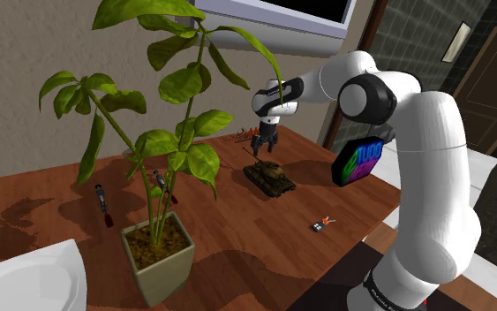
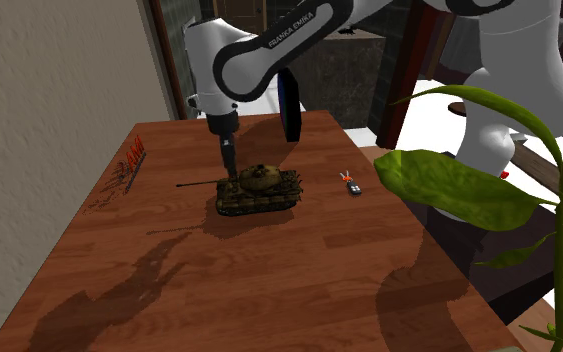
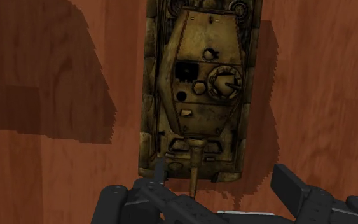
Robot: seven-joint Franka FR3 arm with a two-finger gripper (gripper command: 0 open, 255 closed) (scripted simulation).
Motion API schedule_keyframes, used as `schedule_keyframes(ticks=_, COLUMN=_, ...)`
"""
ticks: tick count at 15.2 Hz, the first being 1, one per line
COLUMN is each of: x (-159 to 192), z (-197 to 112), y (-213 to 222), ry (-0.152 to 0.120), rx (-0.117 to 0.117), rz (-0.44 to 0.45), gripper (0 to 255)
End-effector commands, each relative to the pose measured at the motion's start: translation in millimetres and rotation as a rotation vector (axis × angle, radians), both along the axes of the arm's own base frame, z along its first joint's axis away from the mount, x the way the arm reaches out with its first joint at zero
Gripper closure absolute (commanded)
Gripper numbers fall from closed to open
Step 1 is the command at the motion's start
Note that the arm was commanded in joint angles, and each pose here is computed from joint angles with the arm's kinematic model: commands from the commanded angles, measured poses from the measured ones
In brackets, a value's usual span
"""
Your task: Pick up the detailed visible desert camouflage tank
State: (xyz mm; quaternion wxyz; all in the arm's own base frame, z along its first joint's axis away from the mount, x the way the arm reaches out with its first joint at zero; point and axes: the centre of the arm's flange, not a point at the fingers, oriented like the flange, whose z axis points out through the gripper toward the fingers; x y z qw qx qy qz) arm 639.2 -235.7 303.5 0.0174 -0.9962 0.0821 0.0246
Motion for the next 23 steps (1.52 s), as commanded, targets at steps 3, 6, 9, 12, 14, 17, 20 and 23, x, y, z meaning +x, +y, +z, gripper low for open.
schedule_keyframes(ticks=3, x=16, z=-21, y=-14, ry=-0.004, rx=0.000, rz=-0.014, gripper=0)
schedule_keyframes(ticks=6, x=16, z=-37, y=-14, ry=-0.004, rx=0.000, rz=-0.014, gripper=0)
schedule_keyframes(ticks=9, x=16, z=-51, y=-14, ry=-0.004, rx=0.000, rz=-0.014, gripper=0)
schedule_keyframes(ticks=12, x=16, z=-51, y=-14, ry=-0.004, rx=0.000, rz=-0.014, gripper=255)
schedule_keyframes(ticks=14, x=16, z=-51, y=-14, ry=-0.004, rx=0.000, rz=-0.014, gripper=255)
schedule_keyframes(ticks=17, x=16, z=-51, y=-13, ry=-0.004, rx=0.000, rz=-0.014, gripper=255)
schedule_keyframes(ticks=20, x=16, z=-51, y=-14, ry=-0.004, rx=0.000, rz=-0.014, gripper=255)
schedule_keyframes(ticks=23, x=16, z=-40, y=-14, ry=-0.004, rx=0.000, rz=-0.014, gripper=255)
